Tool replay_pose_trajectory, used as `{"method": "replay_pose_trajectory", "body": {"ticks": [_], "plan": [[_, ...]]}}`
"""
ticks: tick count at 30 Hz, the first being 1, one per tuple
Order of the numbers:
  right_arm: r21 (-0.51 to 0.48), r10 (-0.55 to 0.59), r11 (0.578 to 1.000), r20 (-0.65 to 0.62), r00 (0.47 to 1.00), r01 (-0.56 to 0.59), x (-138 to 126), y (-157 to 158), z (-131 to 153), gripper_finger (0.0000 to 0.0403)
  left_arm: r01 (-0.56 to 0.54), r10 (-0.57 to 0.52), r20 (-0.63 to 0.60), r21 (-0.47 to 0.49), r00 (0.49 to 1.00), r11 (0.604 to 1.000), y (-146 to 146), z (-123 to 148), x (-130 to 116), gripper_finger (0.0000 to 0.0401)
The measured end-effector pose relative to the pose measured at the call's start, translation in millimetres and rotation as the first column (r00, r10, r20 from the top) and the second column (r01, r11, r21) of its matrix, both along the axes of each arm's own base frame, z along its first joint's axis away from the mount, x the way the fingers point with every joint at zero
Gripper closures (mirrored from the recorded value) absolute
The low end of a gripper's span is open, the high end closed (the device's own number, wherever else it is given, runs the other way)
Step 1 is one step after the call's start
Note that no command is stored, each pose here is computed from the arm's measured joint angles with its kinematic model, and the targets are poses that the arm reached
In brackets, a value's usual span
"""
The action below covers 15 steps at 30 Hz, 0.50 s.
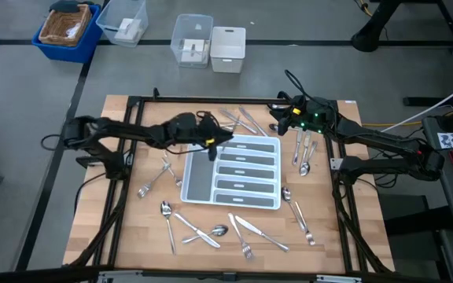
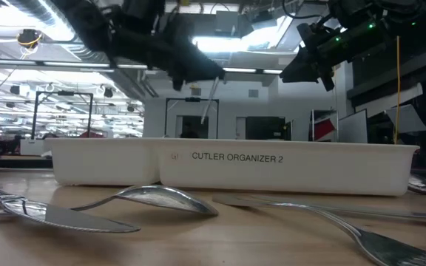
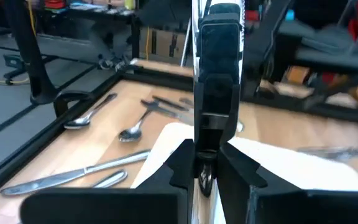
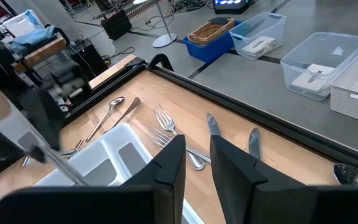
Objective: Sort silverware
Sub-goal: Put the knife into the organizer tray
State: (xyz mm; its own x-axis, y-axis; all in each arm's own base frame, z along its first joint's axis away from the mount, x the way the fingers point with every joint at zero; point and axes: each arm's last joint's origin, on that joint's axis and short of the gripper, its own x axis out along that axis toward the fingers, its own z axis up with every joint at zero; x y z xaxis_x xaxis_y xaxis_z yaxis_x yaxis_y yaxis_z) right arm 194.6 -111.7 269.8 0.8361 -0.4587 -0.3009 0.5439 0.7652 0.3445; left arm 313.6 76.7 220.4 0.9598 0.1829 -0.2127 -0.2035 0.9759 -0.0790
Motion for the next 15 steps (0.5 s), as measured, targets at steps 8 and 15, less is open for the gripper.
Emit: {"method": "replay_pose_trajectory", "body": {"ticks": [8, 15], "plan": [[0.016, 0.094, 0.995, 0.027, 0.995, -0.095, 1, 2, 5, 0.0324, 0.064, -0.053, -0.119, 0.091, 0.992, 0.994, -6, -35, 14, 0.0362], [-0.015, 0.178, 0.984, 0.101, 0.979, -0.178, 5, 3, 31, 0.0324, 0.122, -0.093, -0.194, 0.144, 0.977, 0.982, -13, -52, 19, 0.0351]]}}
